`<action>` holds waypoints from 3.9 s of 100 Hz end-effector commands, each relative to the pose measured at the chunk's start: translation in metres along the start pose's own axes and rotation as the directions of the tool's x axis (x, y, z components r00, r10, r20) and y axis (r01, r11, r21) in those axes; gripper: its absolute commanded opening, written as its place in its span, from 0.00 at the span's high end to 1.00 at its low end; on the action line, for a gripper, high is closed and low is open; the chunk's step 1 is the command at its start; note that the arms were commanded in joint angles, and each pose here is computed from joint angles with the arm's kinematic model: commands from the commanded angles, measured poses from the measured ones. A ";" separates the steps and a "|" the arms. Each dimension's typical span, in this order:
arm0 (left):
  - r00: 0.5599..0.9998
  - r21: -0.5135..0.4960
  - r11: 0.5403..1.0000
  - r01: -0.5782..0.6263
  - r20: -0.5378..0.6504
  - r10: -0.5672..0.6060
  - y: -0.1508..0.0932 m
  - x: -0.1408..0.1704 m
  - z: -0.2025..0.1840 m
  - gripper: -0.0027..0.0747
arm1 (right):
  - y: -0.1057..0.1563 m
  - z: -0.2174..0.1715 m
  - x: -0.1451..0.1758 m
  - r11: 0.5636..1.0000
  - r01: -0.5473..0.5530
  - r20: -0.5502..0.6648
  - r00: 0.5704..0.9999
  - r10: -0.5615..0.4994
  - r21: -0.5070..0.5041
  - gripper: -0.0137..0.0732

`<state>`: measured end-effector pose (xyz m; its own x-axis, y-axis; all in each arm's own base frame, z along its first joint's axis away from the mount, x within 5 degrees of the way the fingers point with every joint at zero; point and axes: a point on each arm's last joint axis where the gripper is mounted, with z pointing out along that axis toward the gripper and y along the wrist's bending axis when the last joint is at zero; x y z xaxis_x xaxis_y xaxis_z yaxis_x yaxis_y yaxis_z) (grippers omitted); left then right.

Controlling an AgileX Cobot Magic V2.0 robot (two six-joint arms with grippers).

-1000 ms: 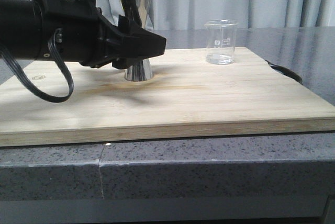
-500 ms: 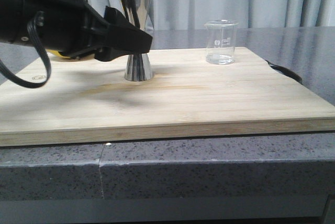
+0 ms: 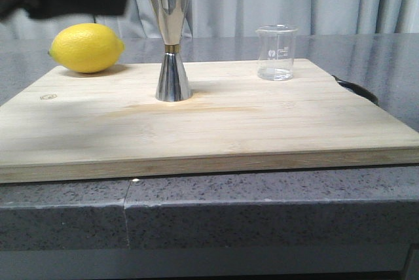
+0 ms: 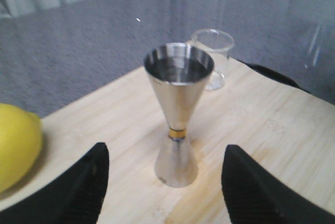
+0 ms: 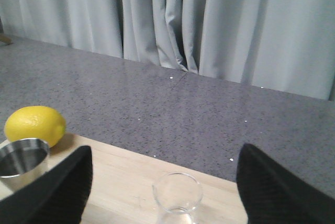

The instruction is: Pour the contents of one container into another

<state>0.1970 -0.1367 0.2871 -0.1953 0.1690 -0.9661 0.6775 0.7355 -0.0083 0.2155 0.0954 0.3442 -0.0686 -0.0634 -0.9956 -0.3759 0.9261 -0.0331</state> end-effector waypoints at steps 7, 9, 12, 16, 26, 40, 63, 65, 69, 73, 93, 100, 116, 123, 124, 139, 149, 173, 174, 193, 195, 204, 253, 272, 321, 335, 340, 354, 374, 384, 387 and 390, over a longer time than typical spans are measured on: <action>0.985 -0.091 0.996 0.011 0.172 0.005 -0.001 -0.039 -0.050 0.41 | -0.021 -0.009 -0.022 0.994 -0.002 0.138 0.990 -0.014 0.112 0.25; 0.982 -0.109 0.994 0.011 0.190 0.010 0.000 -0.043 -0.058 0.41 | -0.024 -0.010 -0.023 0.992 0.002 0.143 0.989 -0.020 0.125 0.25; 0.977 -0.133 0.991 0.012 0.213 0.017 0.000 -0.047 -0.068 0.41 | -0.028 -0.012 -0.024 0.990 0.007 0.149 0.988 -0.029 0.142 0.25; 0.968 -0.172 0.985 0.016 0.249 0.027 0.002 -0.054 -0.083 0.41 | -0.034 -0.017 -0.027 0.986 0.007 0.164 0.986 -0.035 0.169 0.25; 0.940 -0.265 0.964 0.030 0.336 0.063 0.003 -0.069 -0.122 0.41 | -0.043 -0.033 -0.037 0.975 0.007 0.207 0.977 -0.055 0.223 0.25; 0.882 -0.357 0.934 0.034 0.451 0.140 -0.002 -0.080 -0.175 0.41 | -0.047 -0.064 -0.053 0.962 0.031 0.273 0.956 -0.108 0.270 0.25; 0.816 -0.432 0.895 0.108 0.552 0.168 -0.010 -0.069 -0.234 0.51 | -0.034 -0.120 -0.065 0.959 0.128 0.290 0.936 -0.201 0.253 0.25; 0.814 -0.441 0.890 0.118 0.556 0.168 -0.010 -0.067 -0.238 0.52 | -0.033 -0.125 -0.066 0.959 0.131 0.299 0.932 -0.206 0.253 0.25; 0.817 -0.462 0.876 0.141 0.554 0.161 -0.008 -0.064 -0.244 0.54 | -0.030 -0.134 -0.067 0.957 0.142 0.311 0.925 -0.219 0.253 0.25; 0.820 -0.485 0.859 0.163 0.551 0.155 -0.007 -0.060 -0.251 0.55 | -0.029 -0.142 -0.068 0.956 0.146 0.325 0.918 -0.227 0.255 0.25; 0.855 -0.511 0.831 0.219 0.511 0.089 -0.004 -0.046 -0.257 0.67 | -0.029 -0.167 -0.062 0.916 0.201 0.310 0.897 -0.314 0.346 0.25; 0.872 -0.504 0.846 0.174 0.479 0.106 -0.005 -0.041 -0.249 0.71 | -0.031 -0.168 -0.053 0.904 0.209 0.255 0.914 -0.316 0.373 0.25; 0.891 -0.471 0.879 0.075 0.427 0.153 -0.007 -0.022 -0.224 0.78 | -0.038 -0.167 -0.030 0.874 0.212 0.143 0.943 -0.300 0.437 0.26; 0.896 -0.446 0.894 0.048 0.415 0.159 -0.008 -0.011 -0.213 0.80 | -0.041 -0.167 -0.019 0.868 0.185 0.138 0.951 -0.276 0.461 0.30; 0.898 -0.443 0.895 0.044 0.410 0.159 -0.008 -0.009 -0.211 0.80 | -0.041 -0.167 -0.019 0.867 0.181 0.143 0.951 -0.275 0.465 0.31; 0.893 -0.372 0.928 -0.016 0.413 0.180 -0.013 0.011 -0.191 0.88 | -0.043 -0.163 0.007 0.864 0.157 0.137 0.959 -0.250 0.479 0.55; 0.902 -0.356 0.933 -0.043 0.389 0.190 -0.014 0.023 -0.182 0.98 | -0.042 -0.161 0.022 0.871 0.145 0.115 0.968 -0.223 0.470 0.70; 0.912 -0.365 0.926 -0.096 0.341 0.229 -0.013 0.036 -0.175 0.99 | -0.041 -0.165 0.035 0.868 0.118 0.147 0.966 -0.213 0.483 0.92; 0.911 -0.365 0.926 -0.098 0.341 0.231 -0.013 0.036 -0.175 0.99 | -0.041 -0.166 0.035 0.868 0.118 0.147 0.966 -0.213 0.483 0.92; 0.911 -0.367 0.924 -0.103 0.339 0.236 -0.013 0.036 -0.175 0.99 | -0.041 -0.166 0.035 0.868 0.118 0.147 0.966 -0.213 0.483 0.92; 0.911 -0.367 0.924 -0.103 0.339 0.236 -0.013 0.036 -0.175 0.99 | -0.041 -0.166 0.035 0.868 0.118 0.147 0.966 -0.213 0.483 0.92; 0.911 -0.367 0.924 -0.103 0.339 0.236 -0.013 0.036 -0.175 0.99 | -0.040 -0.165 0.036 0.870 0.119 0.140 0.968 -0.209 0.479 0.92; 0.911 -0.367 0.924 -0.103 0.339 0.236 -0.013 0.036 -0.175 0.99 | -0.040 -0.165 0.036 0.870 0.119 0.140 0.968 -0.209 0.479 0.92; 0.931 -0.368 0.929 -0.020 0.332 0.152 -0.010 0.040 -0.175 0.99 | -0.040 -0.165 0.036 0.870 0.119 0.140 0.968 -0.209 0.479 0.92; 0.886 -0.568 0.811 0.141 0.437 0.152 -0.001 0.103 -0.173 0.99 | -0.040 -0.165 0.036 0.870 0.119 0.140 0.968 -0.209 0.479 0.92; 0.904 -0.587 0.798 0.138 0.404 0.140 -0.001 0.115 -0.172 0.99 | -0.040 -0.165 0.036 0.870 0.119 0.140 0.968 -0.209 0.479 0.92; 0.909 -0.589 0.796 0.139 0.394 0.133 -0.001 0.116 -0.171 0.99 | -0.040 -0.165 0.036 0.870 0.119 0.140 0.968 -0.209 0.479 0.92; 0.912 -0.592 0.795 0.128 0.386 0.141 -0.001 0.117 -0.171 0.99 | -0.040 -0.165 0.036 0.870 0.119 0.140 0.968 -0.209 0.479 0.92; 0.911 -0.592 0.796 0.129 0.387 0.140 -0.001 0.117 -0.171 0.99 | -0.040 -0.165 0.036 0.870 0.119 0.140 0.968 -0.209 0.479 0.92; 0.911 -0.592 0.796 0.129 0.387 0.140 -0.001 0.117 -0.171 0.99 | -0.040 -0.165 0.036 0.870 0.119 0.140 0.968 -0.209 0.479 0.92; 0.911 -0.592 0.796 0.129 0.387 0.140 -0.001 0.117 -0.171 0.99 | -0.040 -0.165 0.036 0.870 0.119 0.140 0.968 -0.209 0.479 0.92; 0.911 -0.592 0.796 0.129 0.387 0.140 -0.001 0.117 -0.171 0.99 | -0.040 -0.165 0.036 0.870 0.119 0.140 0.968 -0.209 0.479 0.92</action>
<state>0.0552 -0.0055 0.2161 0.1110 0.0107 -0.9938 0.0974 0.9950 0.0216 0.0768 -0.0034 0.3093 0.0616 -0.1954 -0.9788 0.0629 0.9795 -0.1916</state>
